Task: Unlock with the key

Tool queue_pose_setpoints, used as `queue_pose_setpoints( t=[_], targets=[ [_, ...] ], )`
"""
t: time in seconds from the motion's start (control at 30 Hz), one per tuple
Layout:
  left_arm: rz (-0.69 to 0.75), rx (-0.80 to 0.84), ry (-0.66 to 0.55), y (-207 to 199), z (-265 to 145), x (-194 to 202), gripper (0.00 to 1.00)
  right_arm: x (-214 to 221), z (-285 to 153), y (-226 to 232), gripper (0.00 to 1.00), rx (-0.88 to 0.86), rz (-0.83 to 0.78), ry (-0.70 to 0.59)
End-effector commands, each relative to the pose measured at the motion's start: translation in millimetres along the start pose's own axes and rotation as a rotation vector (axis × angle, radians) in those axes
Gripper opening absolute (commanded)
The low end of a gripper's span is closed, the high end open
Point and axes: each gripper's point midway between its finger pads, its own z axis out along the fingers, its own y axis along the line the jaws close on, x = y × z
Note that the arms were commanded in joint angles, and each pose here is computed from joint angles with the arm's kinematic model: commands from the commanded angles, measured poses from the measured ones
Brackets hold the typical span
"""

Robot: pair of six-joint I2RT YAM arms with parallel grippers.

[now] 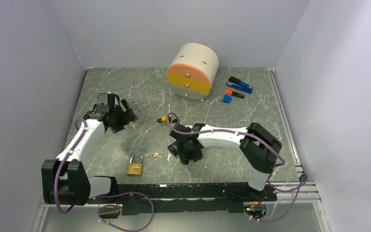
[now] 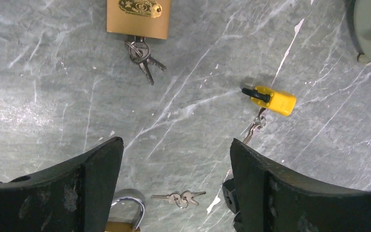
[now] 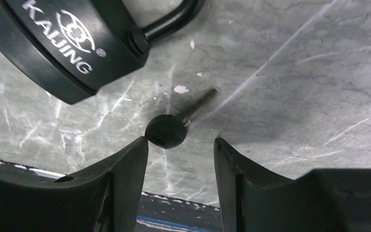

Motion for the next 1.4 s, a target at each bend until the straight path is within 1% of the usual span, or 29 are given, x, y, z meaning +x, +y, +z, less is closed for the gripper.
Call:
queue_pose_setpoints(
  t=[0.0, 0.17, 0.23, 0.37, 0.43, 0.47, 0.5, 0.6, 0.7, 0.73, 0.77, 0.8, 0.83, 0.87, 0.93, 1.1, 1.17, 1.23, 1.37],
  targets=[
    [-0.030, 0.060, -0.033, -12, -11, -4, 0.84, -19, -5, 8, 0.55, 0.044, 0.037, -0.078],
    [-0.025, 0.050, -0.034, -9, -15, -2, 0.84, -19, 0, 8, 0.55, 0.082, 0.036, -0.077],
    [-0.020, 0.046, -0.033, -7, -16, -1, 0.84, -20, 2, 9, 0.57, 0.087, 0.041, -0.082],
    [-0.013, 0.047, -0.031, -6, -17, 1, 0.84, -22, 3, 8, 0.65, 0.099, 0.061, -0.102],
    [-0.012, 0.049, -0.027, -6, -17, 2, 0.84, -22, 4, 4, 0.65, 0.120, 0.079, -0.106],
    [-0.012, 0.049, -0.025, -6, -16, 3, 0.84, -22, 4, 3, 0.62, 0.127, 0.084, -0.109],
    [-0.009, 0.051, -0.025, -6, -16, 3, 0.84, -20, 6, 1, 0.57, 0.129, 0.087, -0.105],
    [-0.003, 0.051, -0.020, -6, -16, 4, 0.84, -13, 8, 0, 0.37, 0.115, 0.080, -0.087],
    [0.005, 0.075, -0.014, -9, -16, 6, 0.84, -5, 9, -6, 0.28, 0.119, 0.081, -0.067],
    [0.009, 0.084, -0.016, -10, -17, 5, 0.84, -3, 8, -7, 0.27, 0.114, 0.081, -0.066],
    [0.011, 0.093, -0.013, -12, -17, 7, 0.84, -1, 7, -9, 0.30, 0.113, 0.081, -0.064],
    [0.009, 0.100, -0.009, -13, -17, 8, 0.84, 0, 4, -11, 0.38, 0.114, 0.082, -0.068],
    [0.008, 0.108, -0.004, -13, -17, 9, 0.84, 2, 3, -14, 0.43, 0.120, 0.086, -0.068],
    [0.004, 0.116, 0.002, -14, -18, 11, 0.84, 4, 3, -16, 0.46, 0.125, 0.089, -0.069],
    [-0.006, 0.127, 0.012, -15, -18, 15, 0.84, 7, 3, -20, 0.47, 0.130, 0.103, -0.065],
    [-0.021, 0.146, 0.033, -14, -16, 24, 0.84, 13, 12, -23, 0.41, 0.126, 0.116, -0.052],
    [-0.019, 0.156, 0.041, -16, -17, 26, 0.84, 12, 15, -21, 0.41, 0.109, 0.117, -0.064],
    [-0.015, 0.161, 0.048, -16, -17, 27, 0.84, 8, 18, -18, 0.43, 0.093, 0.111, -0.083],
    [-0.010, 0.184, 0.062, -21, -19, 29, 0.84, -2, 20, -18, 0.53, 0.116, 0.107, -0.112]
  ],
)
